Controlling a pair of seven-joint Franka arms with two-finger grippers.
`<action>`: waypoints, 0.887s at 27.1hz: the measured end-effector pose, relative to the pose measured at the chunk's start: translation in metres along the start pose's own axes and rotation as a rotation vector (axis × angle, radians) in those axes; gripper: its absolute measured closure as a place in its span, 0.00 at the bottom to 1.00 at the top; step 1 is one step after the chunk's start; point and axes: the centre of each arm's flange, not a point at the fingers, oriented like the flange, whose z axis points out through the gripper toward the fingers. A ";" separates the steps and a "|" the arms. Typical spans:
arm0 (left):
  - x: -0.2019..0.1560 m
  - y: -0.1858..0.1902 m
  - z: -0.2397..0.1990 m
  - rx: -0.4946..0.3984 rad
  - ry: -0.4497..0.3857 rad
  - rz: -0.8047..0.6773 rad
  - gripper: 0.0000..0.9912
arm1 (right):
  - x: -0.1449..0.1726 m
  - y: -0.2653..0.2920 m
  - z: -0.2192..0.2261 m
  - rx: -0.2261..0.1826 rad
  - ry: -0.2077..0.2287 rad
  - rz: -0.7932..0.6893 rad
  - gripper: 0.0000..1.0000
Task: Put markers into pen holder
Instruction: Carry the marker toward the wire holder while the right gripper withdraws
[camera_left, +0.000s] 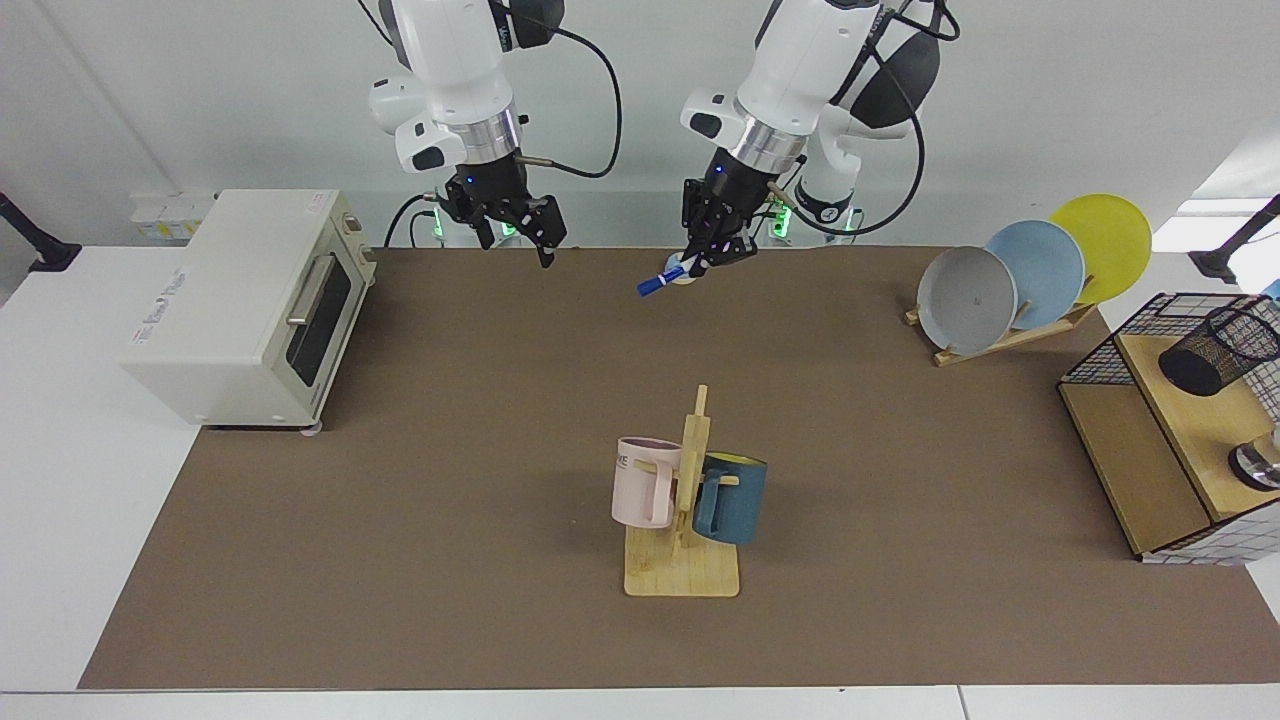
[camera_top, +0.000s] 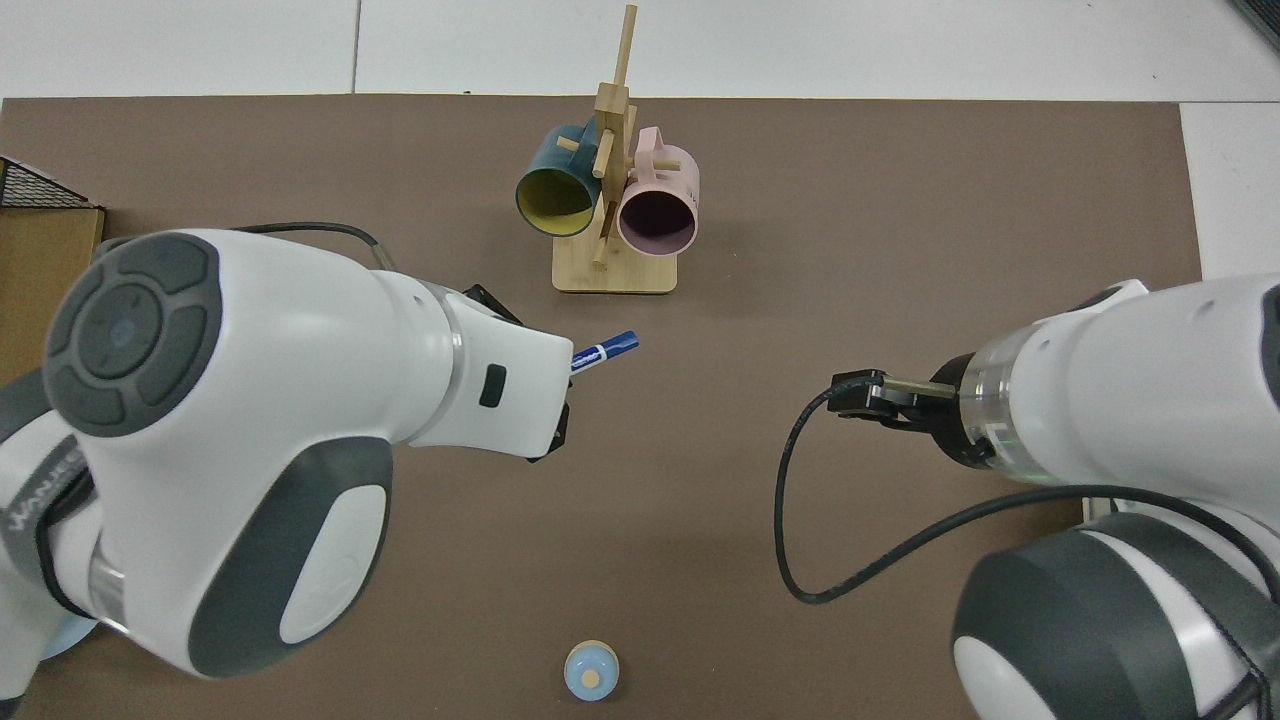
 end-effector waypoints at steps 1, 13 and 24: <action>-0.004 -0.005 -0.001 -0.001 -0.006 -0.011 0.82 | 0.002 0.003 0.000 -0.002 0.001 -0.035 0.00; -0.028 -0.025 -0.004 0.035 -0.105 -0.031 0.82 | 0.030 0.038 -0.004 -0.020 0.017 -0.212 0.00; -0.055 -0.044 -0.018 0.046 -0.175 -0.096 0.82 | 0.065 0.039 -0.030 -0.090 -0.016 -0.324 0.00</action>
